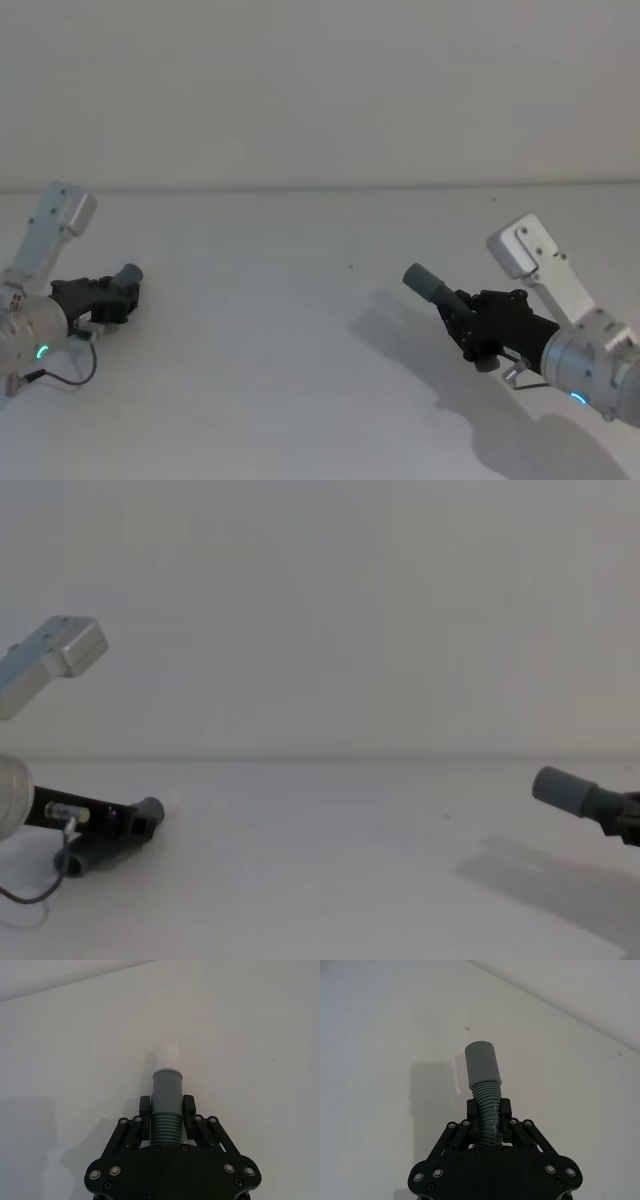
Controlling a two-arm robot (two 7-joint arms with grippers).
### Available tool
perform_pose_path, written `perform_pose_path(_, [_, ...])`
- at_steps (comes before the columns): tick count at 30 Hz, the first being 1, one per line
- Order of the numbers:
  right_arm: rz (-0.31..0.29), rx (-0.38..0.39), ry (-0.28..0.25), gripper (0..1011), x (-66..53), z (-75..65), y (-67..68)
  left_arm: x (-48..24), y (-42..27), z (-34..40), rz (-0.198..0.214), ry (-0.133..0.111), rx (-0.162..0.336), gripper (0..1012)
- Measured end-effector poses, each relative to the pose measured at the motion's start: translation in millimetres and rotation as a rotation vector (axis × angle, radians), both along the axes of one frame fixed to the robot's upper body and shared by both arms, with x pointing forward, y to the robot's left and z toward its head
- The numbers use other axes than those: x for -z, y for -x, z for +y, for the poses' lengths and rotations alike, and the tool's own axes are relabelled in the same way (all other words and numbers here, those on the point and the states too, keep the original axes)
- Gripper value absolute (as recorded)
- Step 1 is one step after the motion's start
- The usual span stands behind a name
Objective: Use both hands to pick up one end of the pipe from the table, align the ends, and insert them.
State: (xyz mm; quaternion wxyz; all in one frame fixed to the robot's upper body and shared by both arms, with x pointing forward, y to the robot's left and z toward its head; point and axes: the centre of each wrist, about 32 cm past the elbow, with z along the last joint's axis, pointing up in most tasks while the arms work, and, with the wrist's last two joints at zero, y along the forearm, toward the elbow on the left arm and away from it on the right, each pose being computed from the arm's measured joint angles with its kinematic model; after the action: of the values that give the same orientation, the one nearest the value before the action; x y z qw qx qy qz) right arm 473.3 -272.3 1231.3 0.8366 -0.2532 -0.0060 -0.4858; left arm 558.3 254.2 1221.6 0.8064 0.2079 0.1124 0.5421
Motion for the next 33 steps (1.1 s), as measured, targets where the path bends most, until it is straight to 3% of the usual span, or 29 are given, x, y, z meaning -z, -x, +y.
perform_pose_path(18, [-0.094,-0.289,-0.017,227,-0.8,-21.0,6.2,0.0,0.0,0.7,-0.002,-0.002,0.01,348])
perform_pose_path(25, [-0.114,-0.403,-0.027,227,-0.6,-22.6,3.0,-1.9,-0.1,5.2,-0.024,-0.002,0.059,348])
perform_pose_path(33, [-0.122,-0.467,-0.03,227,-0.6,-21.8,0.0,-4.6,0.0,15.1,-0.06,0.006,0.142,348])
